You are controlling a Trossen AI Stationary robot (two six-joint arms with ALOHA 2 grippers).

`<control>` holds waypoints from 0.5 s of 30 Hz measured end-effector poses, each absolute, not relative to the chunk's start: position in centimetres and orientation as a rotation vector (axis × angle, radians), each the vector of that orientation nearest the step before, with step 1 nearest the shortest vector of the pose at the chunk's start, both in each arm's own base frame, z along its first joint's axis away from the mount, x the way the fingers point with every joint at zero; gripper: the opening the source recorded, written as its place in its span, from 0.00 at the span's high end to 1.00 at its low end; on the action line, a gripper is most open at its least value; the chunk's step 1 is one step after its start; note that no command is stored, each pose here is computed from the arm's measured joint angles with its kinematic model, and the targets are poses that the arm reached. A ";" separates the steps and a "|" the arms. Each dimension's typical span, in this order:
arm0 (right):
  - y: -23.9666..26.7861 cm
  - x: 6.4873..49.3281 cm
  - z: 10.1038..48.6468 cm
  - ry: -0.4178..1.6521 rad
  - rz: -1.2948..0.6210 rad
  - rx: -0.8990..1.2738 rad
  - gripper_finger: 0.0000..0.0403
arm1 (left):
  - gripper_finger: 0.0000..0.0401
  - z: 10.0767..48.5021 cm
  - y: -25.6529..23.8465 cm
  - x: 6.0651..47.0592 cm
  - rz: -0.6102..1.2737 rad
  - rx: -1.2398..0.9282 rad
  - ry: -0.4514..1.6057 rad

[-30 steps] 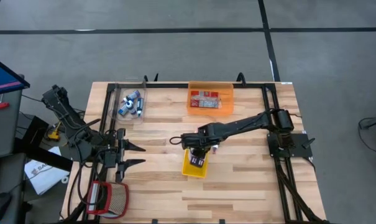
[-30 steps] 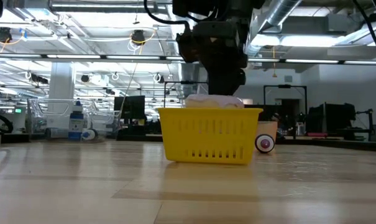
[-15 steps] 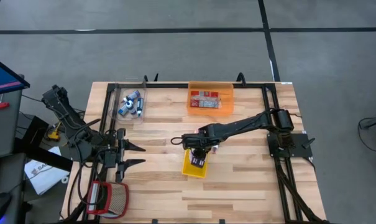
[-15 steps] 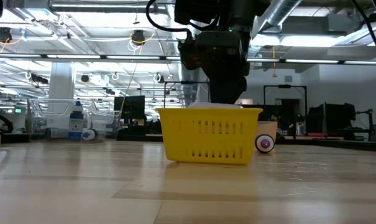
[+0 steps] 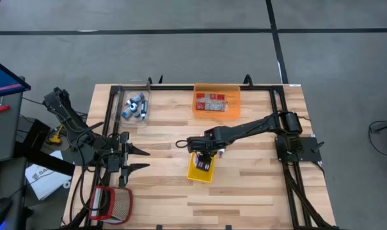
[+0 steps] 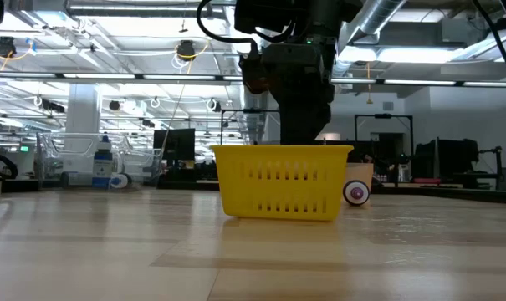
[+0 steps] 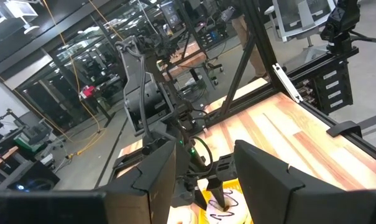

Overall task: Pick & Place Food Item
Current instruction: Put the purple donut into the yellow bin, then put the pink donut into the yellow bin

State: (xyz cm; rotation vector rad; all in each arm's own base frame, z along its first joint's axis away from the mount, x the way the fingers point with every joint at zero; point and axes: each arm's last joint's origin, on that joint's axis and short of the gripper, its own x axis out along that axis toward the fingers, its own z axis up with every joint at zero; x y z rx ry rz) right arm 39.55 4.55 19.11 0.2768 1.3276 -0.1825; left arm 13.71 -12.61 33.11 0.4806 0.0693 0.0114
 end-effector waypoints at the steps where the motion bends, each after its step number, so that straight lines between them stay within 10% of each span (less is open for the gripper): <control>1: 4.5 39.6 19.1 1.327 -0.185 0.275 0.54 | 0.61 33.1 -12.6 13.7 0.011 0.481 0.069; 15: 4.2 36.2 25.2 1.226 -0.384 0.205 0.51 | 0.61 33.0 -12.6 13.7 0.010 0.477 0.077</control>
